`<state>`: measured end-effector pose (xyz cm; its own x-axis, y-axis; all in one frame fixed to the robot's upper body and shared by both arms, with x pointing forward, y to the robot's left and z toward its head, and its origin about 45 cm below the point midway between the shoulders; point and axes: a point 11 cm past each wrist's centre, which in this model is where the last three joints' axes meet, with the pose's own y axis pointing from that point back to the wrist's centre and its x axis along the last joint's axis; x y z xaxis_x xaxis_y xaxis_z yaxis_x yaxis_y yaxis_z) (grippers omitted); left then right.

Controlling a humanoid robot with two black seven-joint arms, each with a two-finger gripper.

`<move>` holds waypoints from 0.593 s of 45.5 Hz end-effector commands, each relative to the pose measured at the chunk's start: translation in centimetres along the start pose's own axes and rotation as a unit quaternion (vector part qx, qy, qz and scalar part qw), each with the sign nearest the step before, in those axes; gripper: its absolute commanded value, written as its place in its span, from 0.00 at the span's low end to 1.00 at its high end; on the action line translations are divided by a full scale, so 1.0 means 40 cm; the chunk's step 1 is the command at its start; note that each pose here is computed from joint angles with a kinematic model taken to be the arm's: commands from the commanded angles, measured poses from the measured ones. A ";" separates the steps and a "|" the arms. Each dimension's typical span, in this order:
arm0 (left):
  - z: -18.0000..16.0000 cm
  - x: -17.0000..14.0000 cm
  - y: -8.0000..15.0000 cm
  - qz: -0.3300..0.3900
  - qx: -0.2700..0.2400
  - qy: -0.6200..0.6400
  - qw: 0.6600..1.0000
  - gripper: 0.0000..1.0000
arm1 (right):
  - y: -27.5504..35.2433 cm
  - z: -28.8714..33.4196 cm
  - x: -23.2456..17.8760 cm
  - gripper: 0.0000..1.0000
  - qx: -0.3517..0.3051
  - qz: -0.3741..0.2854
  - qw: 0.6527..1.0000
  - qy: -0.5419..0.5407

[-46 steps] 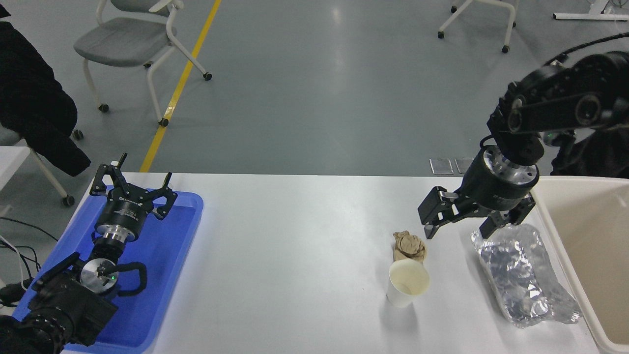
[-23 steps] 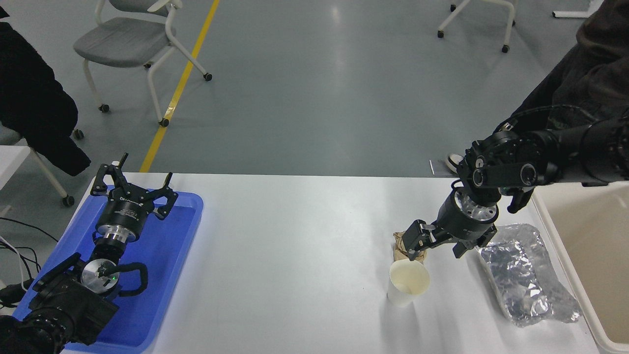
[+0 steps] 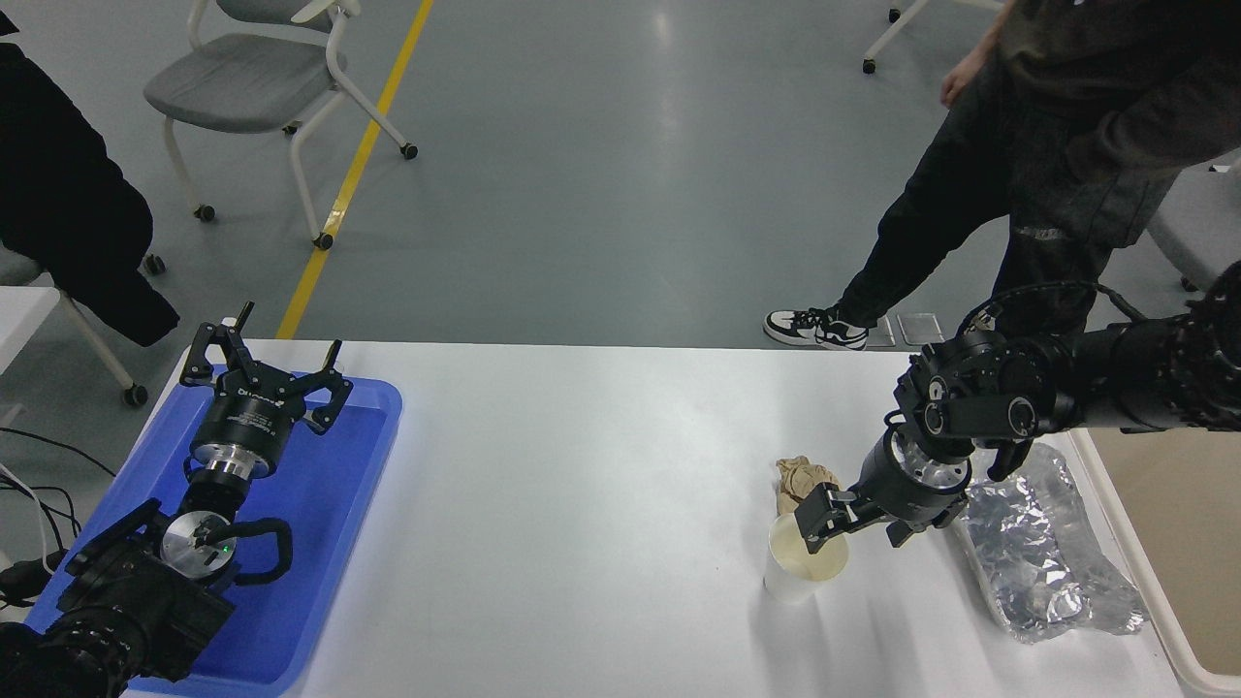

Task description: Pick up paper cup place in dustbin

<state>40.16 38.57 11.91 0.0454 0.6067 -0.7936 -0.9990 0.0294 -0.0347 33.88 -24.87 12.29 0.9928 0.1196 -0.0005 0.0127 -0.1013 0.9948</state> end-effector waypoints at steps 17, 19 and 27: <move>0.000 0.000 0.000 0.000 0.000 0.000 1.000 1.00 | 0.024 0.012 0.026 0.00 -0.012 0.015 1.000 0.005; 0.000 0.000 0.000 0.000 0.000 0.000 1.000 1.00 | 0.037 0.012 0.031 0.00 -0.015 0.015 1.000 0.006; -0.001 -0.002 -0.001 -0.001 0.000 0.001 1.000 1.00 | 0.177 0.029 0.051 0.00 -0.039 0.017 0.999 0.004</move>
<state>40.19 38.53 11.94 0.0469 0.6060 -0.7941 -0.9989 0.0305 -0.0356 35.13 -25.45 14.04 0.9912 0.1301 0.0246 -0.0153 -0.0720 0.9973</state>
